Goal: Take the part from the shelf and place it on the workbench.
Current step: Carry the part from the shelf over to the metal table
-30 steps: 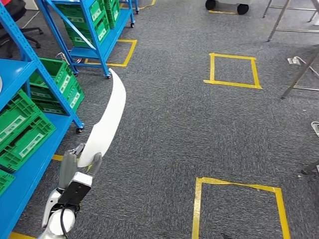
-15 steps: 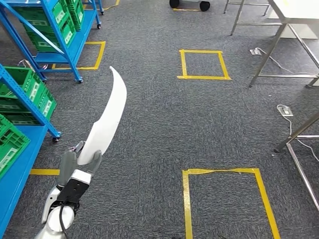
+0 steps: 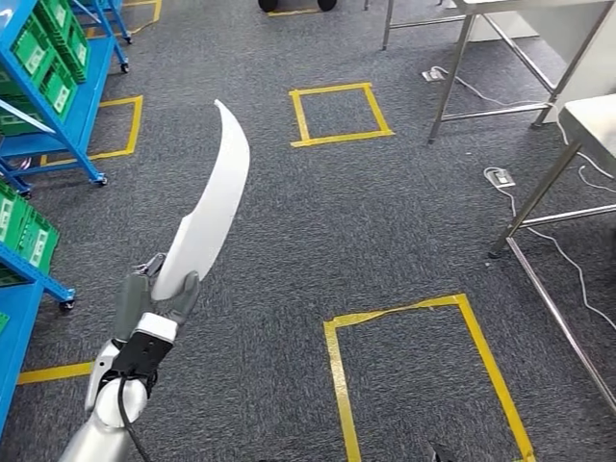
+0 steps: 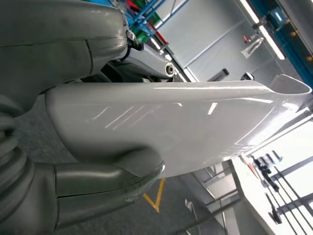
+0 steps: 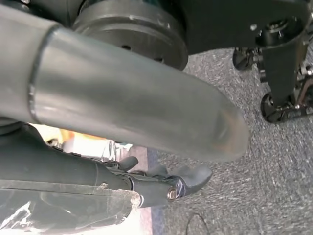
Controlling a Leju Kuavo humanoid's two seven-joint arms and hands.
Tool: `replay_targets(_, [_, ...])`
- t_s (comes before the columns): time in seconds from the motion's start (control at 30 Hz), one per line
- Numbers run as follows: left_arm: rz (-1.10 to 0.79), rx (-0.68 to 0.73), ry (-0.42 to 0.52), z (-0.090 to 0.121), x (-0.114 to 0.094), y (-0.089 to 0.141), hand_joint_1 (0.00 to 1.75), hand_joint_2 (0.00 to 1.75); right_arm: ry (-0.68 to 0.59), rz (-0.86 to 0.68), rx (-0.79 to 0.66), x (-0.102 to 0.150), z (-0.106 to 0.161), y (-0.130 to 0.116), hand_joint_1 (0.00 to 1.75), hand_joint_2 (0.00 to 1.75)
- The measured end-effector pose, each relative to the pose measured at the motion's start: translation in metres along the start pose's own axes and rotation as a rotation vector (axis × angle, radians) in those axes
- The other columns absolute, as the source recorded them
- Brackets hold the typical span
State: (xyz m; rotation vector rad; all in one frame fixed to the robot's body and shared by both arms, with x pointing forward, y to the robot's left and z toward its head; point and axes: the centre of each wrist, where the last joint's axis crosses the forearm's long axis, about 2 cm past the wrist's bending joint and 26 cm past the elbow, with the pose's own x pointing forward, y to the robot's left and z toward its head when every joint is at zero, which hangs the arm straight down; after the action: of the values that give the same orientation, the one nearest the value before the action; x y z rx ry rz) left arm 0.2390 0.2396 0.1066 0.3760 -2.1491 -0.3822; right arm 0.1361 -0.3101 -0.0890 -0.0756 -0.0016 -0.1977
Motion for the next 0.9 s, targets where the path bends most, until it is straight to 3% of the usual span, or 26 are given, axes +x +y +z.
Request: replay_targets(0.9, [-0.019, -0.023, -0.063, -0.017, 0.002, -0.004, 1.75, 1.75, -0.012, -0.003, -0.013, 0.007, 0.003, 0.006, 0.00, 0.00])
